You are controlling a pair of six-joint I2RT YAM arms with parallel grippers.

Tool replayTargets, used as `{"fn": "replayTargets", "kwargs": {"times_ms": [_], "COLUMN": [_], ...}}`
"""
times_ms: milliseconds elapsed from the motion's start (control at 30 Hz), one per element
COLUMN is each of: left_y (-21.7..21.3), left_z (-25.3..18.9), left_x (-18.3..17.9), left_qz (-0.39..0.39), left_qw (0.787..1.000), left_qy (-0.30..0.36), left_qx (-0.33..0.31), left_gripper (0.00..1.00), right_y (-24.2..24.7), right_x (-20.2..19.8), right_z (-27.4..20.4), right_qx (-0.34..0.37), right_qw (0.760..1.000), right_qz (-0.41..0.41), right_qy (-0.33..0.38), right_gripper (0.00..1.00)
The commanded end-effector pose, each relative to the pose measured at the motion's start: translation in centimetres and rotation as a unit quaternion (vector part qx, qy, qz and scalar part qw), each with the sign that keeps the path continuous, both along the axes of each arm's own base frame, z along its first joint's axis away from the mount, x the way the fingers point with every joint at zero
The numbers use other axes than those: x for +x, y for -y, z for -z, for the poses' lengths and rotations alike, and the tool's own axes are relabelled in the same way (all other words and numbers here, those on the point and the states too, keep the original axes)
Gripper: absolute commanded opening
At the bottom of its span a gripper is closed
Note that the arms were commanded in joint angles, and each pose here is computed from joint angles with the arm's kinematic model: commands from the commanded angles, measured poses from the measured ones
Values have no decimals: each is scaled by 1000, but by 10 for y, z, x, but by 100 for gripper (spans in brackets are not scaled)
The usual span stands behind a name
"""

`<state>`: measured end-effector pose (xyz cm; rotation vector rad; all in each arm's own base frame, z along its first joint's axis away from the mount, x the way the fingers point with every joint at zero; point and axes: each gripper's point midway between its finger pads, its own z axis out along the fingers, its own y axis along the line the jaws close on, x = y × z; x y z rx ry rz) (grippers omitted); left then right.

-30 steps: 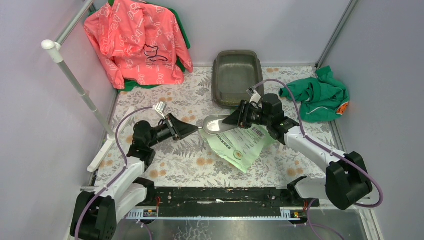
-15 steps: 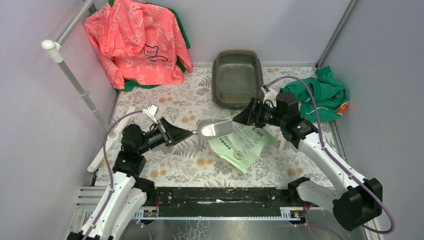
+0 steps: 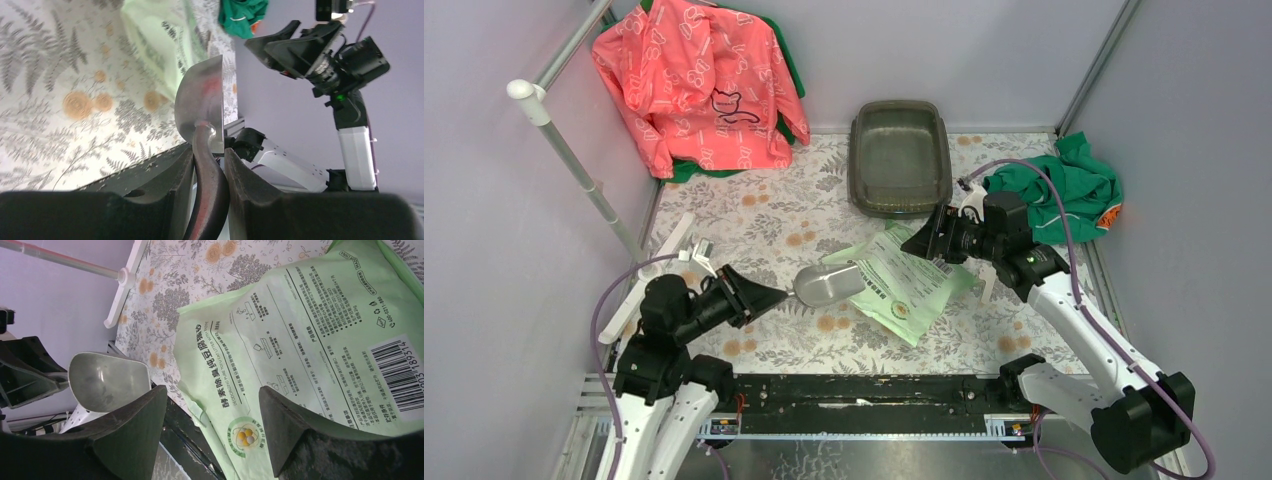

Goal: Fill the litter box with clean litter
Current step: 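Scoop the cat litter from the cat litter bag.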

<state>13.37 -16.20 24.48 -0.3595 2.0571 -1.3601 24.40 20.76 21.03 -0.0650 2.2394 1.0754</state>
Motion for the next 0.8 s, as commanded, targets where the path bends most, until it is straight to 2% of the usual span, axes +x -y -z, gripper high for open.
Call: {"fn": "replayTargets", "kwargs": {"times_ms": [0,367,767], "left_y": [-14,-29,-32], "left_z": [13,22,37], "left_x": [-16,-26,-7], "left_qz": [-34,-66,-82], "left_qw": [999,994,991], "left_qy": [-35,-55,-62], "left_qx": [24,61,88], "left_gripper": [0,0,0], "right_y": [2,0,0], "right_x": [-1,-3,-4], "right_z": [-8,-3,1], "right_qx": [4,11,11], "right_qw": [1000,1000,1000], "right_qz": [-6,-12,-18], "right_qy": [23,18,17], "right_gripper": [75,75,75]}}
